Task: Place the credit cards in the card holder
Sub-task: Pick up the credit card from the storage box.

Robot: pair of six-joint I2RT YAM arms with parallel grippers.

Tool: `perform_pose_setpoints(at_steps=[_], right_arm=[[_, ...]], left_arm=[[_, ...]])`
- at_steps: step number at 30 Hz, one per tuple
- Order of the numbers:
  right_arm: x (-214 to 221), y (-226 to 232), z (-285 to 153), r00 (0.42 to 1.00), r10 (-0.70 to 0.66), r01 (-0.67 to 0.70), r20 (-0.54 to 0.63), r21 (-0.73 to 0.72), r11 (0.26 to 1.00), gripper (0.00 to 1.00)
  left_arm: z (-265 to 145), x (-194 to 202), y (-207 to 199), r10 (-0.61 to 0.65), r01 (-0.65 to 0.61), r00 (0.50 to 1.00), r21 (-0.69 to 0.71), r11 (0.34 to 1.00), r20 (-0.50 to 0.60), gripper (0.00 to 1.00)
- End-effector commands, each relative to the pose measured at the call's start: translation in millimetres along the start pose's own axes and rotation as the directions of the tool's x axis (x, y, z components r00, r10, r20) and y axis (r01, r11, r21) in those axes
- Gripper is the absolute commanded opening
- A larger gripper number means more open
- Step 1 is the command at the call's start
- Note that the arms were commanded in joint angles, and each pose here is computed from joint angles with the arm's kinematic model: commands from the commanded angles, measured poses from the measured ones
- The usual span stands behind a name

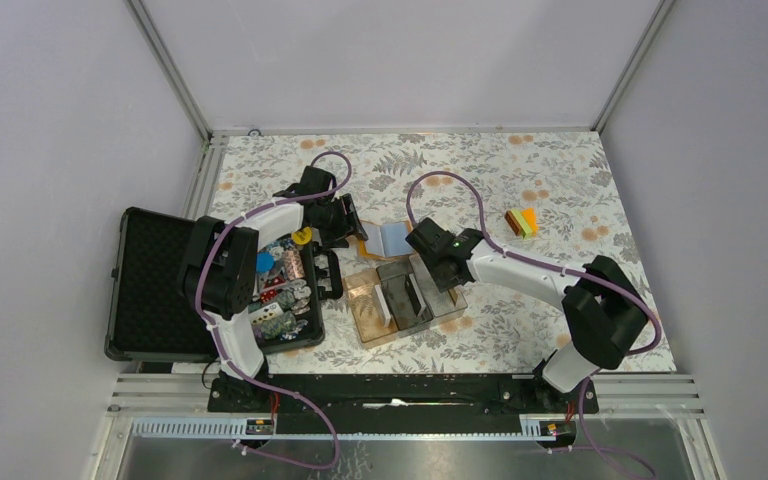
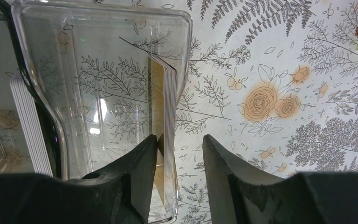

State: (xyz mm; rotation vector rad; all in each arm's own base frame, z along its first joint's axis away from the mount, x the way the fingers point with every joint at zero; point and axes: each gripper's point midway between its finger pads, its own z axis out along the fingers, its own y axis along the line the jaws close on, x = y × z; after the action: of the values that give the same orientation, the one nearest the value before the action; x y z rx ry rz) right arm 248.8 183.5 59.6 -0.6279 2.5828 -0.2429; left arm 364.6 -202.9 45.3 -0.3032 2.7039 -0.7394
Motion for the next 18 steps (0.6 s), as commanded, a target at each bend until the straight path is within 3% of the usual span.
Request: perform_pose_setpoints(at_steps=[1, 18], right_arm=[[-17.8, -6.8, -18.4, 0.998, 0.017, -0.019, 0.063, 0.025, 1.0, 0.47], [-21.2, -1.1, -27.3, 0.997, 0.019, -0.018, 0.072, -0.011, 1.0, 0.27]], left_arm=[[-5.8, -15.1, -18.3, 0.023, -0.025, 0.999, 0.046, 0.999, 0.038, 0.57], [-4.6, -14.4, -19.5, 0.022, -0.023, 0.999, 0.053, 0.998, 0.029, 0.57]])
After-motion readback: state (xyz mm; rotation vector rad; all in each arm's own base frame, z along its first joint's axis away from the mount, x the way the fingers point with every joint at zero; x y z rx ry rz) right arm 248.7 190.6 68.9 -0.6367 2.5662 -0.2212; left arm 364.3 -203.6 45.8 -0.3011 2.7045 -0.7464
